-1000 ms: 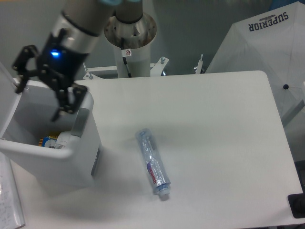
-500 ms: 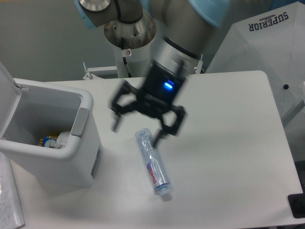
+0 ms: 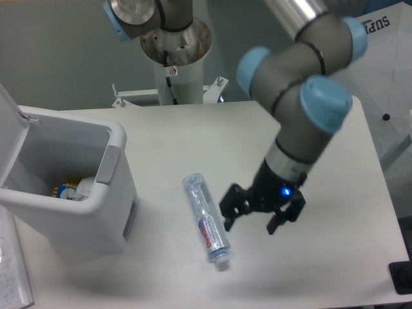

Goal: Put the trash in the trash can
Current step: 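Move the open gripper from the bin to the water bottle's cap end, then lower the gripper and close it around the bottle's cap end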

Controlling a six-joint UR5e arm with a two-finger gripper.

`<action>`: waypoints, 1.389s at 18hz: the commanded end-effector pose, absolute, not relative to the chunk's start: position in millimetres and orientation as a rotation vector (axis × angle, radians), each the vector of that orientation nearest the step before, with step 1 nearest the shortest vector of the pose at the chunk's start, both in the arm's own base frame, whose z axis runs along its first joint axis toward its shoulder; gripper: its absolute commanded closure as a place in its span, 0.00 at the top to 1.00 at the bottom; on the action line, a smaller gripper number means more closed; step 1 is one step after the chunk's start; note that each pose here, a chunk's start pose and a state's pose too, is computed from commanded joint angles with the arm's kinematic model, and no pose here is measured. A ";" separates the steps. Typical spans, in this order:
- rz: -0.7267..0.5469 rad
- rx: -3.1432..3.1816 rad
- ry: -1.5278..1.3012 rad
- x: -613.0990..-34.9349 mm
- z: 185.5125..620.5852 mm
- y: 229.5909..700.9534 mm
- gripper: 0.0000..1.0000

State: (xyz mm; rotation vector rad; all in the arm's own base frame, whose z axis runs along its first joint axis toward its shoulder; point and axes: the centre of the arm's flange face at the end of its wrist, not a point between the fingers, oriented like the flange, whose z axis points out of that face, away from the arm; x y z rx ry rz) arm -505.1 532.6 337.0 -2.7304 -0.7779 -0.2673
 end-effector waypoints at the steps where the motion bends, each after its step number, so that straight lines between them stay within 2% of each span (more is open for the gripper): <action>1: -0.252 -2.750 -0.782 -506.8 329.6 535.3 1.00; 10: -0.158 -2.833 -0.961 -508.6 290.3 569.7 1.00; 13: -0.080 -2.876 -0.982 -502.8 274.9 593.1 1.00; 18: -0.100 -2.898 -0.987 -478.4 253.4 621.4 1.00; 22: -0.003 -3.006 -0.968 -461.3 226.6 632.1 1.00; 25: -0.024 -3.049 -0.970 -455.1 218.8 631.7 1.00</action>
